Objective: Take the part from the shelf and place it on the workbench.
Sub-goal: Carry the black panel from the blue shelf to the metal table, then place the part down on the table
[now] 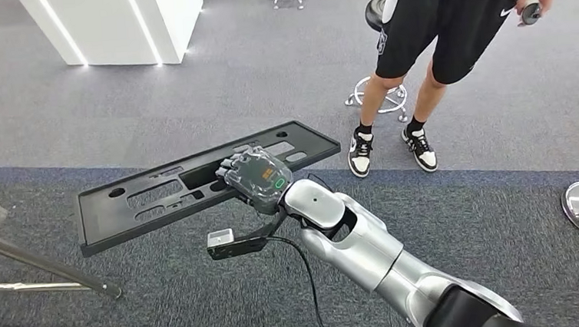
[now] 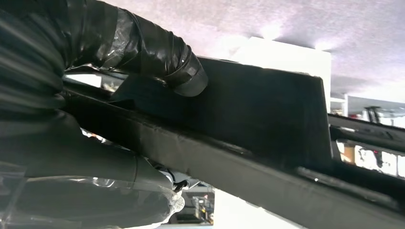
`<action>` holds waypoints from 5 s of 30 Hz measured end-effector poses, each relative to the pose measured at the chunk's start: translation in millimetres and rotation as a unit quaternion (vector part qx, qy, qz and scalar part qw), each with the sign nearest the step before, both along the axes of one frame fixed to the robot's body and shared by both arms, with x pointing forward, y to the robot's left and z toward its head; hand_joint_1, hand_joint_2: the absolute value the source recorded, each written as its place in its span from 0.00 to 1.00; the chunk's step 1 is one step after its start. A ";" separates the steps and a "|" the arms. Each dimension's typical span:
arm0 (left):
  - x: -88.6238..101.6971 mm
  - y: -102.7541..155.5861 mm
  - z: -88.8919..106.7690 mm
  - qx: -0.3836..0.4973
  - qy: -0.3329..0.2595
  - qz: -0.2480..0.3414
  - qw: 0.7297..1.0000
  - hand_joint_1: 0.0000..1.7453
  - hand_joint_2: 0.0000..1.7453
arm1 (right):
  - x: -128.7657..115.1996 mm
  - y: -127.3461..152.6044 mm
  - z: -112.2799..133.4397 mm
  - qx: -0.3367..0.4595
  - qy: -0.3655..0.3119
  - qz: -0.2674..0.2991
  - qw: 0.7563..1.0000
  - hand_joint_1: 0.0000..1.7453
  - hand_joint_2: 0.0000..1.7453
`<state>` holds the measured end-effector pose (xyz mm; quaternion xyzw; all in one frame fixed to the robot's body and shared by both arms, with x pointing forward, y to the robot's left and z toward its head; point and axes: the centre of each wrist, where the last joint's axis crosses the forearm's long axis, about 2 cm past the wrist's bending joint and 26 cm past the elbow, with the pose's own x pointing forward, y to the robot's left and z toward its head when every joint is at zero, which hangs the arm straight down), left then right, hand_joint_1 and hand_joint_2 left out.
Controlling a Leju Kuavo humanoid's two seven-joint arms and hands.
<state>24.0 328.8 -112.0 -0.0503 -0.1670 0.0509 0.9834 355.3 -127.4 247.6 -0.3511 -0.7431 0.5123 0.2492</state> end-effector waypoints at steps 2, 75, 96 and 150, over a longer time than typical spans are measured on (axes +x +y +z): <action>-2.7 -0.8 -0.3 0.000 0.002 0.001 1.000 0.00 1.00 | 0.2 0.1 1.2 0.000 -0.002 0.000 1.000 1.00 1.00; 3.9 -2.0 0.1 0.006 0.008 -0.003 1.000 0.00 1.00 | 13.4 -61.3 28.6 -0.032 -0.015 -0.012 0.999 1.00 1.00; -2.1 -3.7 -0.5 0.004 0.011 0.003 1.000 0.00 1.00 | 21.3 -85.2 43.0 -0.042 -0.024 -0.021 0.999 1.00 1.00; -4.1 -29.0 -1.6 -0.011 -0.009 -0.014 1.000 0.00 1.00 | 33.0 -139.9 64.2 -0.084 -0.024 -0.070 0.994 1.00 1.00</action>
